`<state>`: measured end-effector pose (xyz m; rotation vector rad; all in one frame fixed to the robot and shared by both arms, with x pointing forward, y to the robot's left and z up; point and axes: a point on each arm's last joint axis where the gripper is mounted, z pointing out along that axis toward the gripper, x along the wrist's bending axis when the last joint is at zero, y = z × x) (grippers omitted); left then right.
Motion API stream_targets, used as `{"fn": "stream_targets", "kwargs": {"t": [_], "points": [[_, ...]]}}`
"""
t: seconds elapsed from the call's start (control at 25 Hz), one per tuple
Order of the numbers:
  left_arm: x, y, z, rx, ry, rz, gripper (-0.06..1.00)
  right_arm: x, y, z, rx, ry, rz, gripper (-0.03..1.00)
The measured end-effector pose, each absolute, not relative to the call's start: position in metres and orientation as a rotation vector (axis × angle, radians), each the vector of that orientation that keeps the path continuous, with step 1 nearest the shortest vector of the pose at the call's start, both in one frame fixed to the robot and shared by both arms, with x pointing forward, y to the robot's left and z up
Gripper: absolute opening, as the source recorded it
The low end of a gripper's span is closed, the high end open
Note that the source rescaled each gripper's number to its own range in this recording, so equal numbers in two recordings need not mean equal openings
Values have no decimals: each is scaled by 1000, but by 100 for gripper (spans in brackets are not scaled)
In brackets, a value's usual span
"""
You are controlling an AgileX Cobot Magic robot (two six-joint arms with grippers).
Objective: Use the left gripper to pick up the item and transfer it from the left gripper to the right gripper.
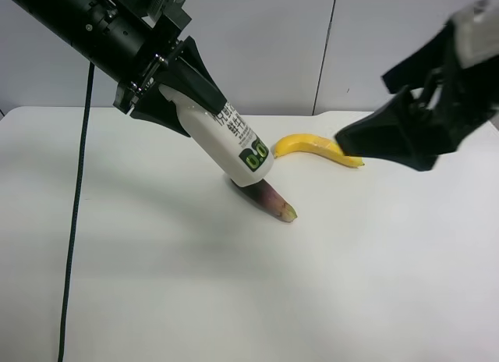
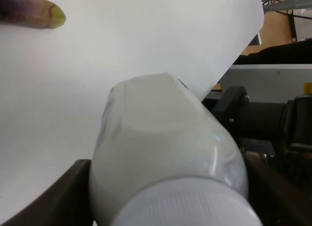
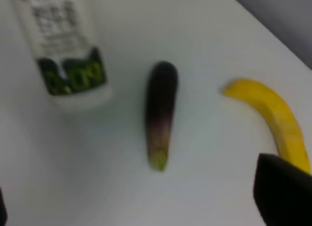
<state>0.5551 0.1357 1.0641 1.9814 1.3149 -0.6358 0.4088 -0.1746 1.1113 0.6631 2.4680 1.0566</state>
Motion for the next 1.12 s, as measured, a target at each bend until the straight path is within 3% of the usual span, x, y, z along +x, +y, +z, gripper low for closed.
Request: {"fn": "stream_targets", "kwargs": {"t": [0.32, 1.12], "points": [[555, 136, 1064, 1981, 1315, -636, 4, 438, -110, 1094, 445, 2538, 1059, 100], [555, 133, 1067, 1959, 1261, -645, 4, 476, -70, 1034, 383, 2667, 1034, 100]]}}
